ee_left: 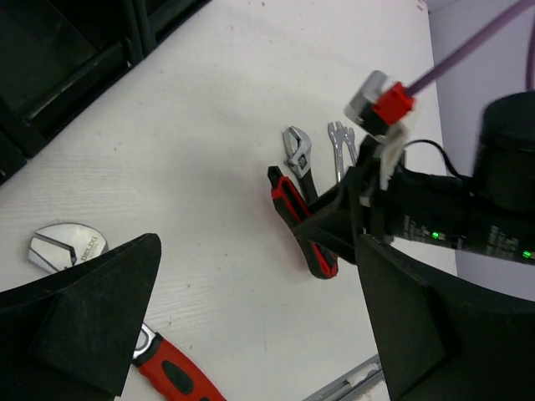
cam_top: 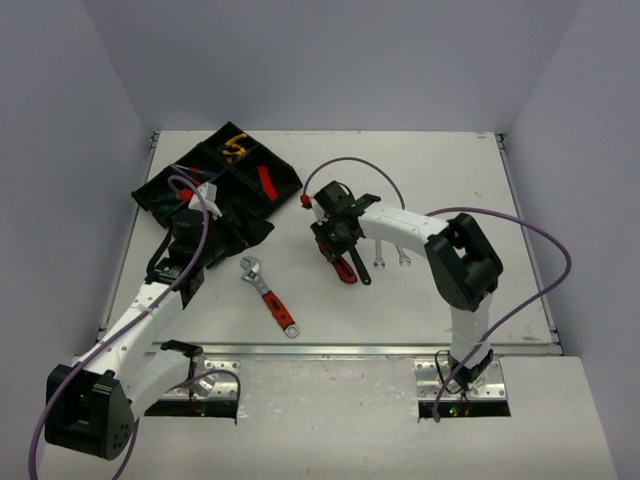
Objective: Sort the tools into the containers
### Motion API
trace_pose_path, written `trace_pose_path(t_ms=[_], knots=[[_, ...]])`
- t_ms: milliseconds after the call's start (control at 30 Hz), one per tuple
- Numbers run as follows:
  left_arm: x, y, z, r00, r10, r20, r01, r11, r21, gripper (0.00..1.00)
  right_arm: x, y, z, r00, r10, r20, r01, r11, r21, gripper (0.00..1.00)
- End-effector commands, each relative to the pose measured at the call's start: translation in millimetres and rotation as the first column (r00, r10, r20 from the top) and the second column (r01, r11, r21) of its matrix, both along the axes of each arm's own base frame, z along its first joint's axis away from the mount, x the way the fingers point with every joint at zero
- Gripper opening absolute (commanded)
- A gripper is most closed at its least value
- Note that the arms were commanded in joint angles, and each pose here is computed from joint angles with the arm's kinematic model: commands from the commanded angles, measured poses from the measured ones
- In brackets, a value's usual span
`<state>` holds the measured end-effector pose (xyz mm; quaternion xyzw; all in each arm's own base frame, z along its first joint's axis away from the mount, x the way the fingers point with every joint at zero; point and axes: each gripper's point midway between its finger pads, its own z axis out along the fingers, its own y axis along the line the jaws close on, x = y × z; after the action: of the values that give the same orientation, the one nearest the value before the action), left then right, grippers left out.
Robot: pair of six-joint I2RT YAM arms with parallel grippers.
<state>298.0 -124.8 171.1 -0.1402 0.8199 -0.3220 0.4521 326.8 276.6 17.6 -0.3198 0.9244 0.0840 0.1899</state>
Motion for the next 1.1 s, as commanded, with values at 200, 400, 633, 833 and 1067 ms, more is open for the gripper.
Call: trace_pose_path(t_ms=[200, 400, 633, 833, 1067], knots=[[-2, -77, 20, 0.977, -0.166, 0.132, 0.19, 0.961, -0.199, 1.0, -19, 35, 118, 0.973, -0.007, 0.232, -0.069, 0.946, 0.318, 0.0], [5, -100, 22, 0.983, -0.132, 0.126, 0.161, 0.953, -0.255, 1.0, -43, 47, 159, 0.959, -0.01, 0.283, -0.125, 0.883, 0.452, 0.0], [11, -112, 26, 0.985, -0.117, 0.13, 0.147, 0.954, -0.261, 0.9, -59, 53, 184, 0.949, 0.014, 0.314, -0.178, 0.848, 0.499, 0.0], [5, -130, 38, 0.972, -0.166, 0.168, 0.208, 0.937, -0.279, 0.51, -63, 58, 193, 0.949, 0.022, 0.314, -0.195, 0.826, 0.529, 0.0], [1, -150, 43, 0.96, -0.207, 0.189, 0.25, 0.936, -0.248, 0.0, -59, 56, 185, 0.952, -0.004, 0.307, -0.163, 0.84, 0.518, 0.06]])
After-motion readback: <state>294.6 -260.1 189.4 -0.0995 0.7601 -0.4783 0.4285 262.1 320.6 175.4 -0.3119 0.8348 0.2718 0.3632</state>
